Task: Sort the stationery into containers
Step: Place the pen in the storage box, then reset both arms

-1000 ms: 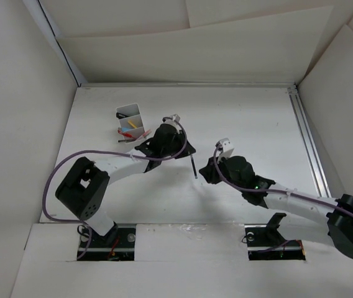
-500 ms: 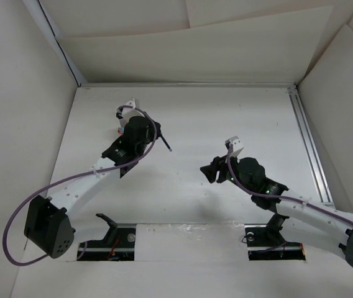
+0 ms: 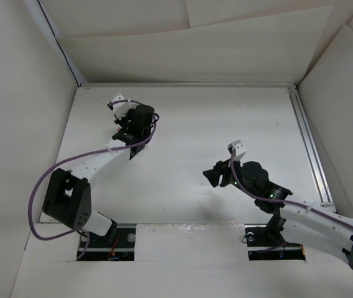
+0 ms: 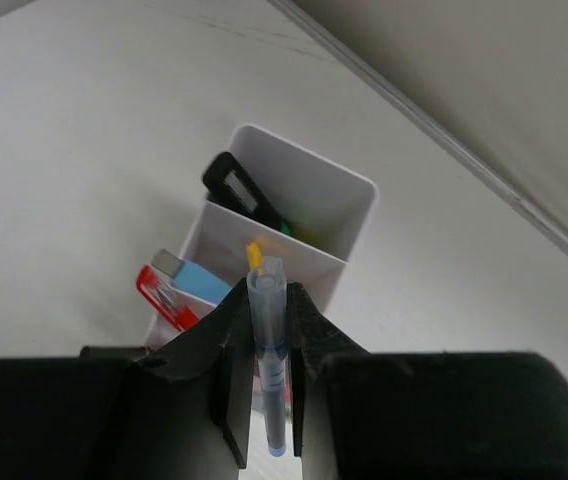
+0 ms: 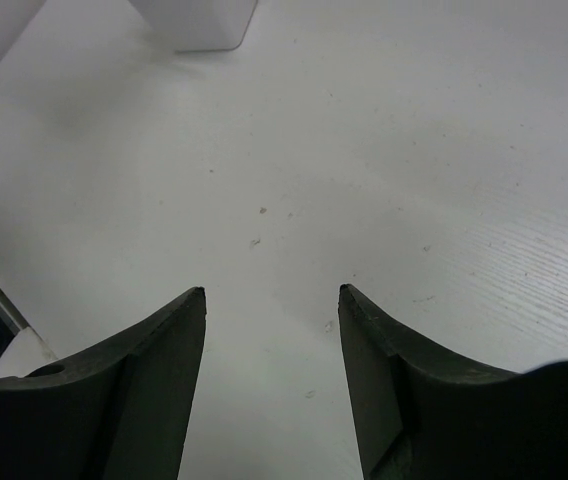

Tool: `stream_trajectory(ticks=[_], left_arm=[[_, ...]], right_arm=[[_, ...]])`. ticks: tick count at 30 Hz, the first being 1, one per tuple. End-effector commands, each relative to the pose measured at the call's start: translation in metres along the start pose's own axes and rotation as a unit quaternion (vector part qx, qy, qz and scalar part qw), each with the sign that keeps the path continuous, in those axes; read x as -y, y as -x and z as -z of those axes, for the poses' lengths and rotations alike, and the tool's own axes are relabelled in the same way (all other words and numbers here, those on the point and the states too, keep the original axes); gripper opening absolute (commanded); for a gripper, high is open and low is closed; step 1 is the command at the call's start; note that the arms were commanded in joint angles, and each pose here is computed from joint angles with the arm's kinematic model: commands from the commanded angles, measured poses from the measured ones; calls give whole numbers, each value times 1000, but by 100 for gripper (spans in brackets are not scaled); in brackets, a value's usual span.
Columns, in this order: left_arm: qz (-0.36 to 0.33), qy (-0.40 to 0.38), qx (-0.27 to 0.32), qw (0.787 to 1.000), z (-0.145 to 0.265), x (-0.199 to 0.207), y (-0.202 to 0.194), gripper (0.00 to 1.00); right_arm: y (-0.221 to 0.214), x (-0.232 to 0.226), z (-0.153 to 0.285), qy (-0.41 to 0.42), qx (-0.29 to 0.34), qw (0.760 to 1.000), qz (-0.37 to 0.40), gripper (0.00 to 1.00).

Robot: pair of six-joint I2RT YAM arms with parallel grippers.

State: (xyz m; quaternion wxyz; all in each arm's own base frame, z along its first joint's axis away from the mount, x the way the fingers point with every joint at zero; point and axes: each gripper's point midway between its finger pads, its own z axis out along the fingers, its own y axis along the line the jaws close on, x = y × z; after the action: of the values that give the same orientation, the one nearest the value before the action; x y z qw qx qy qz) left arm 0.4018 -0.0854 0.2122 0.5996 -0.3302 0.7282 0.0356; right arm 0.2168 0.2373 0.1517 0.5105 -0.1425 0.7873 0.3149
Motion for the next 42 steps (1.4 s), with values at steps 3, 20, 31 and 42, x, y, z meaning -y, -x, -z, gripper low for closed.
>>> stream_trajectory(ticks=[3, 20, 31, 42], left_arm=[[17, 76, 50, 996, -36, -26, 25, 0], [-5, 103, 74, 992, -53, -39, 15, 18], [17, 74, 59, 995, -37, -27, 22, 53], [138, -155, 15, 978, 63, 15, 110, 100]], right_arm=[[10, -10, 8, 25, 25, 999, 6, 61], [18, -18, 19, 51, 47, 998, 9, 61], [25, -20, 25, 54, 56, 997, 8, 66], [38, -5, 33, -1, 57, 998, 11, 100]])
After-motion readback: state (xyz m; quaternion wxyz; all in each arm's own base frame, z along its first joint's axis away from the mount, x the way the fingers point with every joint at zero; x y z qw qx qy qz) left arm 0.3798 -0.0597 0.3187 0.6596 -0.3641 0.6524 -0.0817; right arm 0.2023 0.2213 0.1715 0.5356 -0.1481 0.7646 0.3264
